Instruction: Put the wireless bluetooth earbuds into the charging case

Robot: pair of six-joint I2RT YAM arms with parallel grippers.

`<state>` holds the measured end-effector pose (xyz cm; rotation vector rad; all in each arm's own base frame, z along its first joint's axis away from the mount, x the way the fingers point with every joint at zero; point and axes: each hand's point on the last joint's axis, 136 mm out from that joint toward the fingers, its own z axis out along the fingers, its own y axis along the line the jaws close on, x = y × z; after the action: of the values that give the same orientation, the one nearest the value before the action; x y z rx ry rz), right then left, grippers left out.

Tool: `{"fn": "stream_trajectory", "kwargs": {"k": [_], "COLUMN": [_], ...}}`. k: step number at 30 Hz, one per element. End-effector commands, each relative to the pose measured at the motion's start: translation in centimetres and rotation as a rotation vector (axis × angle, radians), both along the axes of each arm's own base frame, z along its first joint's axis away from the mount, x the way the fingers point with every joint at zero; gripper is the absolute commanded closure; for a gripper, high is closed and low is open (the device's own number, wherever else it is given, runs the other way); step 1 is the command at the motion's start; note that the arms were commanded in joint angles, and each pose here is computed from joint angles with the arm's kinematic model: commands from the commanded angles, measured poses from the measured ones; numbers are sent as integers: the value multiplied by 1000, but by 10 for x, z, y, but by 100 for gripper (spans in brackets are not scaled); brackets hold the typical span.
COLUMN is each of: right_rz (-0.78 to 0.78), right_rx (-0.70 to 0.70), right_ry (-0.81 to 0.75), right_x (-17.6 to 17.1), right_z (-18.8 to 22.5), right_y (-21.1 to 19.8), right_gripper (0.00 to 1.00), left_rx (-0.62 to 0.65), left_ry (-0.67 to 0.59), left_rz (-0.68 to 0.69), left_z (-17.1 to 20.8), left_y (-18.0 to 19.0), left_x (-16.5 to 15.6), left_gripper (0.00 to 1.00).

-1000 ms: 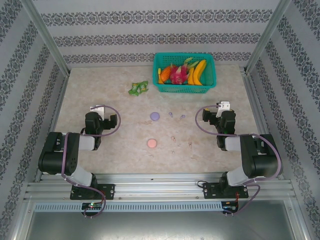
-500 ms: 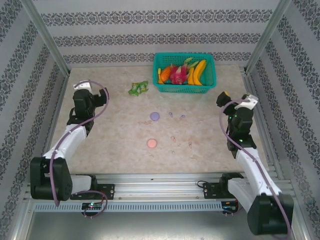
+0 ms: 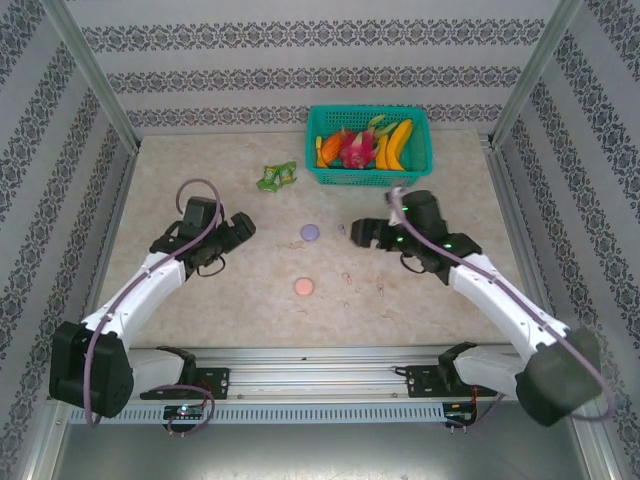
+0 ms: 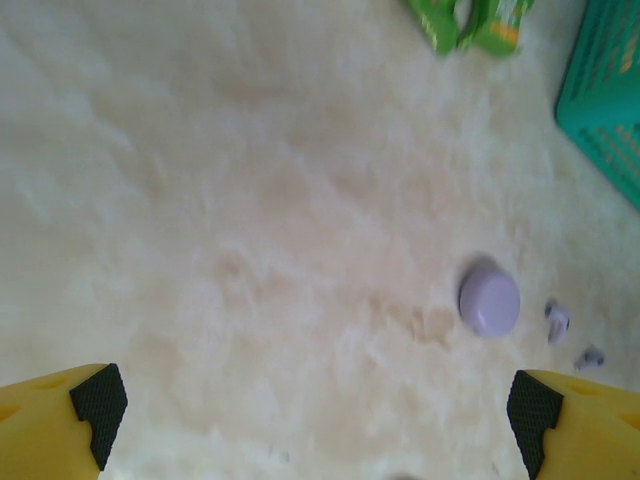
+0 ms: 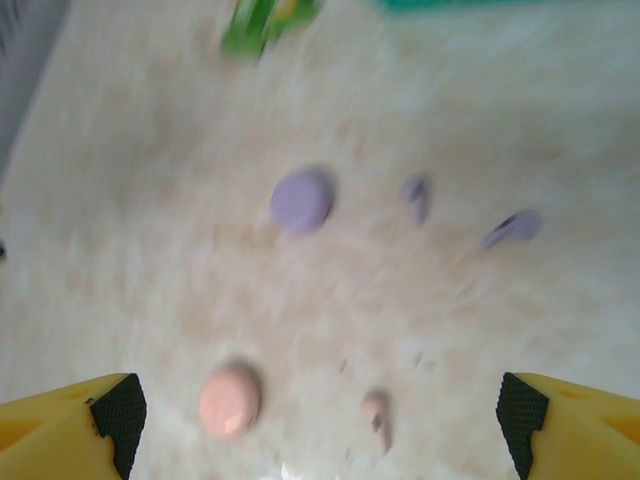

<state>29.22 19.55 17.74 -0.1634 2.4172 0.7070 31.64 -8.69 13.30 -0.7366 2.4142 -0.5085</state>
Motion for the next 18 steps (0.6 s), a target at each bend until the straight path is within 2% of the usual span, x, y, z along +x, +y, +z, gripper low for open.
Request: {"fn": "stream_trajectory", "kwargs": {"k": [1, 7, 13, 18], "right_rz": [154, 353, 521, 607], "right_rx": [-219, -350, -476, -527], "right_ry": [142, 243, 260, 268], "right_x": [-33, -45, -51, -54], "right_z": [-44, -86, -110, -121], "right_y": [8, 56, 91, 106], "right_gripper": [8, 8, 10, 13], "left_rx": [-67, 28, 34, 20], "left_ry": [25, -8, 40, 82], "left_rz": [92, 129, 122, 128], "left_z": [2, 15, 17, 11], "left_y": [1, 21, 29, 37], "left_x": [-18, -19, -6, 2], "left_gripper": [0, 0, 0, 0]}}
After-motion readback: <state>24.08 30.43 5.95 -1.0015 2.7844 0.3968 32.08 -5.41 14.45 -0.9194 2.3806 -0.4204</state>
